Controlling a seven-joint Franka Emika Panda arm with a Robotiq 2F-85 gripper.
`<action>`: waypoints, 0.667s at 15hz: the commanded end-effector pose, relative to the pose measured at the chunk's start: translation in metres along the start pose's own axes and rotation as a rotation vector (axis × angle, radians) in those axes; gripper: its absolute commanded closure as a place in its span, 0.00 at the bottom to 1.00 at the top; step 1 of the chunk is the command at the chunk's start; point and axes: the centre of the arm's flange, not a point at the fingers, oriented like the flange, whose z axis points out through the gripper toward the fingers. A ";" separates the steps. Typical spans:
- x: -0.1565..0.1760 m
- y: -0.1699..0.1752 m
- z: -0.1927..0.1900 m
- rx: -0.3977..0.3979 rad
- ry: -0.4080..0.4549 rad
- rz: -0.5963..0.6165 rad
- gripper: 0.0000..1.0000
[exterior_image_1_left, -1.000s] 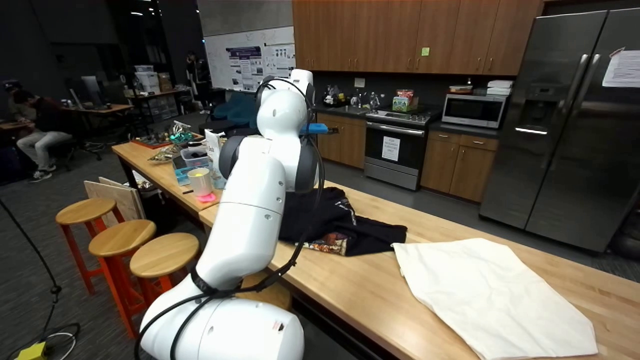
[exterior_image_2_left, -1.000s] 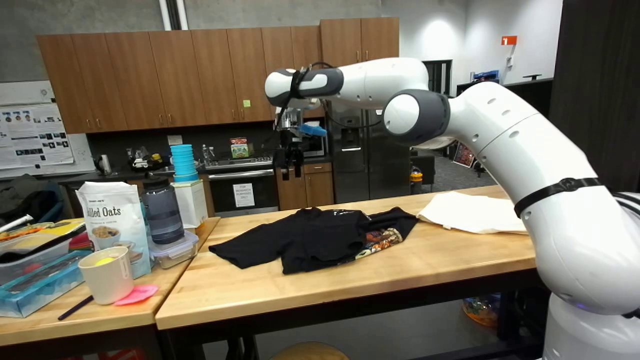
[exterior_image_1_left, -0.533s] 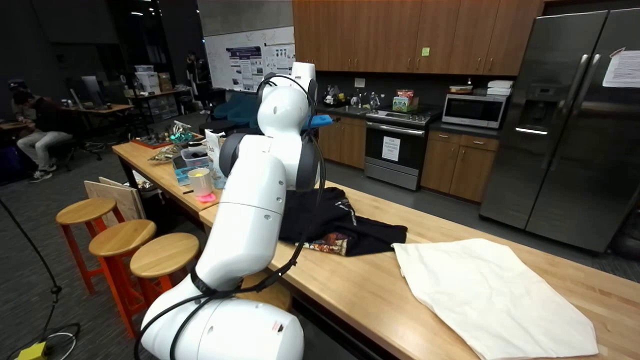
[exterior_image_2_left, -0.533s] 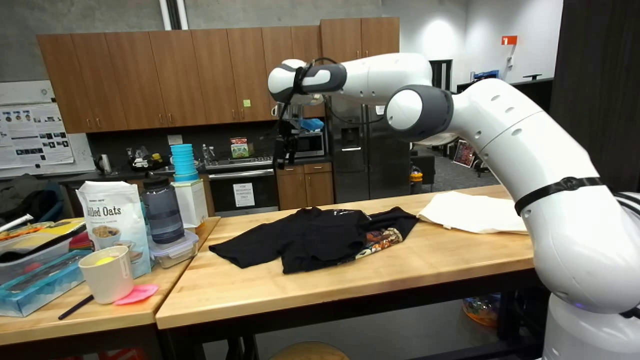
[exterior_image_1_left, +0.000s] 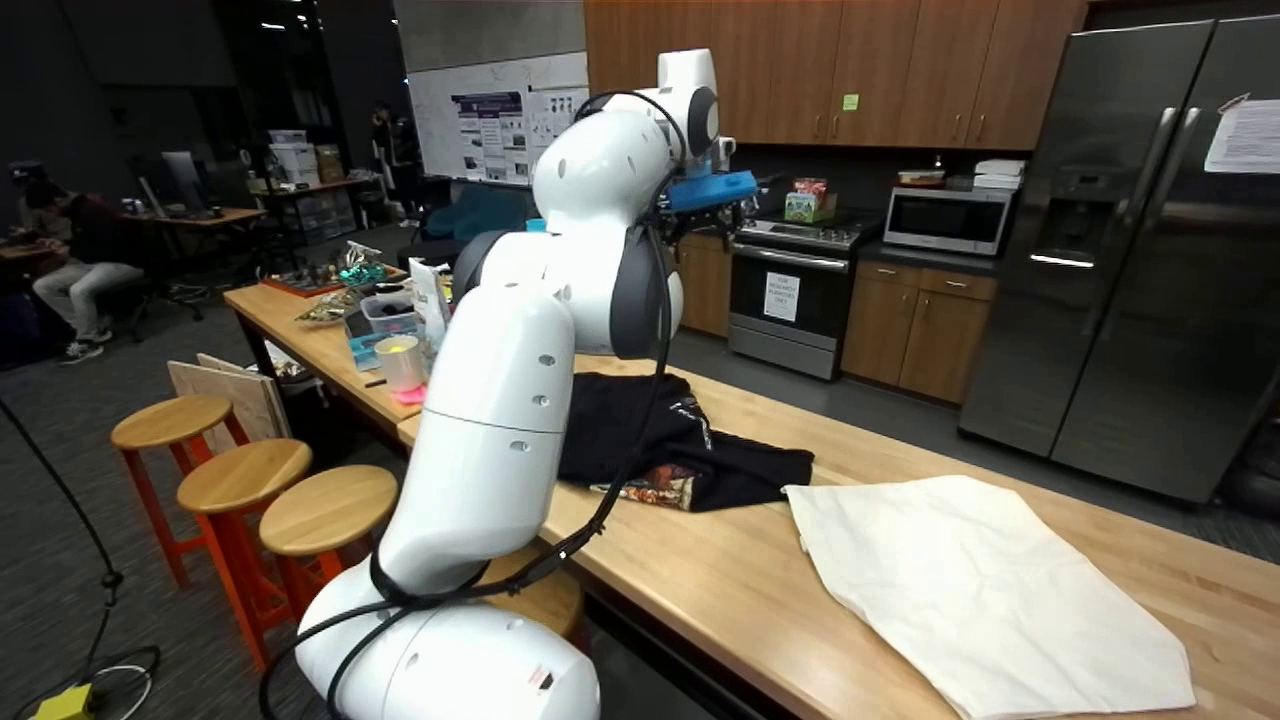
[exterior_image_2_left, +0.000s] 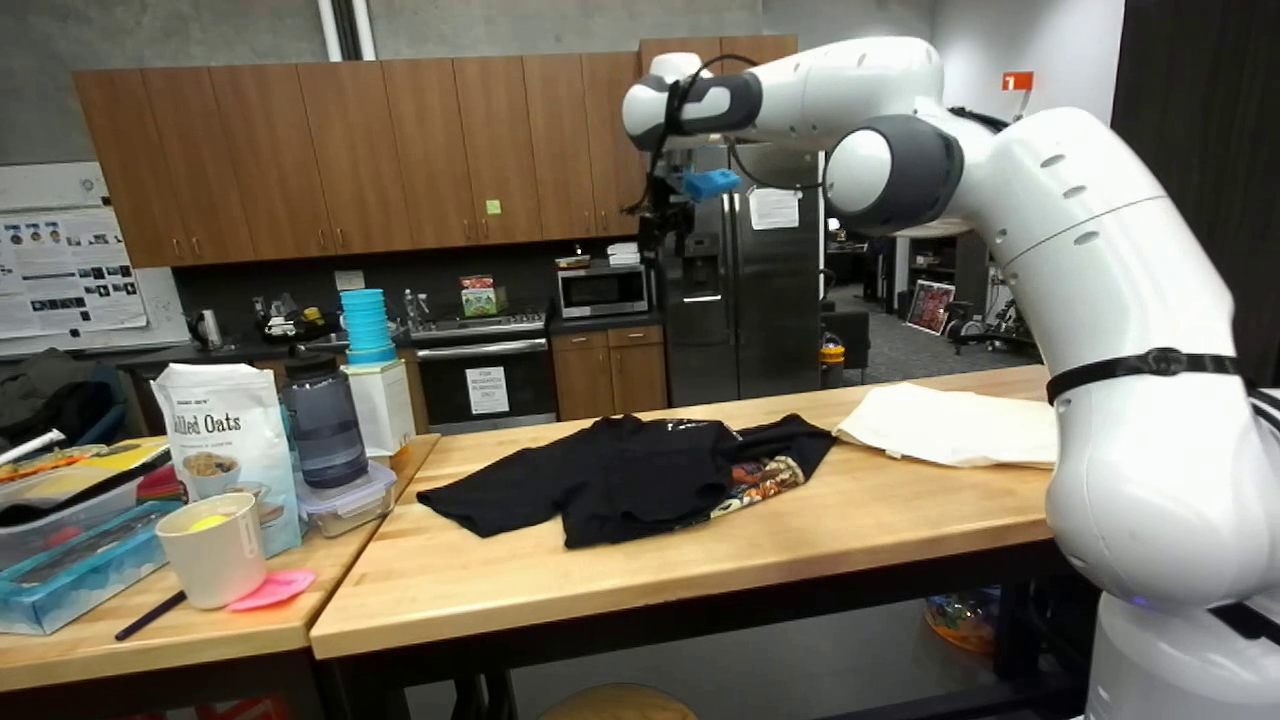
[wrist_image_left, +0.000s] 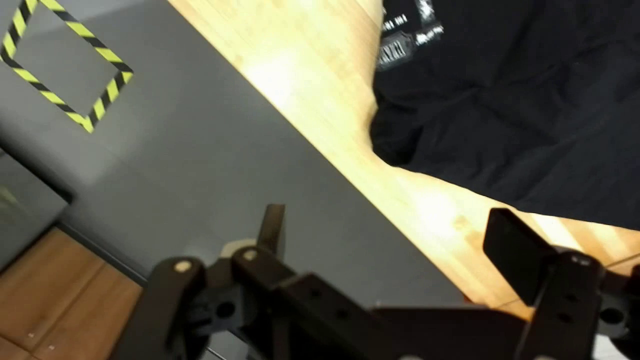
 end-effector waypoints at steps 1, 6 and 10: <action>-0.085 0.039 0.016 -0.027 -0.085 0.186 0.00; -0.092 0.032 0.069 0.164 -0.190 0.263 0.00; -0.066 -0.022 0.104 0.298 -0.204 0.162 0.00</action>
